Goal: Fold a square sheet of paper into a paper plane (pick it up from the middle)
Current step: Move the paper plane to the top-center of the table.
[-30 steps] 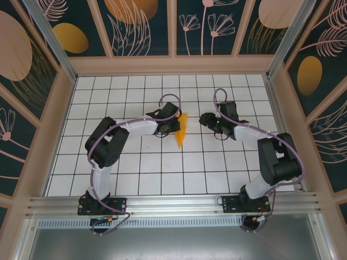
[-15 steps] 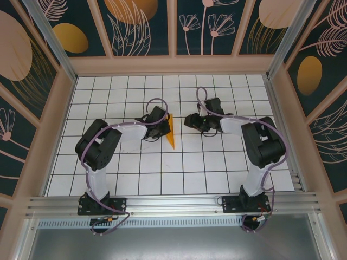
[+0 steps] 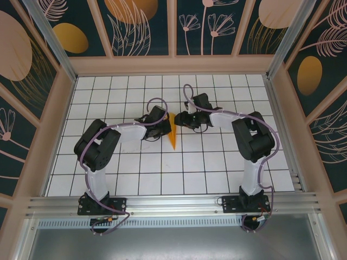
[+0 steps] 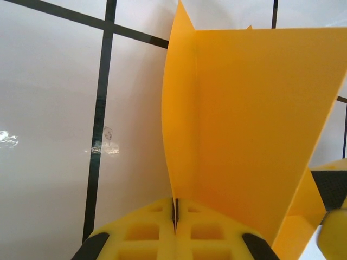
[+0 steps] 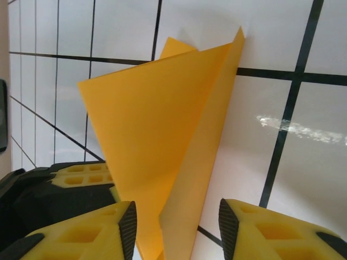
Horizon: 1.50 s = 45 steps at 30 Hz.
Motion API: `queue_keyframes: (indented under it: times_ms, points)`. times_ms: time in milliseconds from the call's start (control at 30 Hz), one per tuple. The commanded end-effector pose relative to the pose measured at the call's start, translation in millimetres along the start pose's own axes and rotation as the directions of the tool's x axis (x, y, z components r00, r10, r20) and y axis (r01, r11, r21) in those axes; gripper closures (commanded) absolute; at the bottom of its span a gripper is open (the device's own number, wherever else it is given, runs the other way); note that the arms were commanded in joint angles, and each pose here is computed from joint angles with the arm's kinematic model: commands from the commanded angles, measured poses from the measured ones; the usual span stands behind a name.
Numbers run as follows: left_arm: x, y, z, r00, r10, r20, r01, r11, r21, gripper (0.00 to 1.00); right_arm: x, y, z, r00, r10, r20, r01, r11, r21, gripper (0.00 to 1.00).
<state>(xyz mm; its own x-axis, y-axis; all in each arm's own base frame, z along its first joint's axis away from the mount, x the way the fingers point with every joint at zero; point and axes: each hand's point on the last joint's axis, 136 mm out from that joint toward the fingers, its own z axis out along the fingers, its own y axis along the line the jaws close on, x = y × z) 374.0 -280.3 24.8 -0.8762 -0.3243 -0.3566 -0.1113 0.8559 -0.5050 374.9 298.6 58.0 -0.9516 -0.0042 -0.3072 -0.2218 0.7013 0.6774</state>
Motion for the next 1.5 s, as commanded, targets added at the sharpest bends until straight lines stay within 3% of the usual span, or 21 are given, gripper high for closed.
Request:
queue_keyframes:
  times_ms: [0, 133, 333, 533, 800, 1200, 1467]
  points:
    - [-5.0, -8.3, -7.3, 1.0, 0.003, 0.012, -0.004, 0.999, 0.042, 0.93, 3.3, -8.1, 6.7, 0.999, 0.008, -0.035, -0.007, 0.999, 0.039, 0.57]
    - [-6.0, -9.5, -7.6, 1.0, 0.005, 0.012, -0.005, 0.999, 0.047, 0.93, 1.9, -9.1, 12.7, 0.999, 0.01, -0.049, -0.008, 0.999, 0.041, 0.63]
    - [-11.0, 0.3, -11.6, 0.999, -0.023, 0.044, 0.023, 1.0, 0.009, 0.93, -1.0, -20.7, 10.7, 0.999, 0.037, -0.02, -0.035, 0.995, 0.098, 0.88]
    - [-13.7, 5.8, -17.2, 0.993, -0.085, 0.077, 0.084, 0.996, 0.027, 0.93, -4.9, -29.4, -6.4, 0.997, 0.066, 0.049, -0.072, 0.989, 0.127, 0.96]
    - [-10.4, 3.9, -16.2, 0.991, -0.112, 0.067, 0.107, 0.992, 0.063, 0.92, -0.5, -31.0, -14.4, 0.995, 0.078, 0.068, -0.086, 0.989, 0.125, 0.97]
    - [-11.1, -6.8, -23.8, 0.991, -0.136, 0.004, 0.132, 0.969, 0.208, 0.71, 3.3, -31.4, -8.8, 1.0, 0.009, -0.012, -0.007, 0.993, 0.114, 0.86]
    - [-3.3, -13.2, -16.3, 0.989, -0.137, -0.06, 0.149, 0.949, 0.277, 0.75, -6.3, -23.4, -16.7, 1.0, -0.022, 0.007, 0.021, 0.993, 0.119, 0.76]
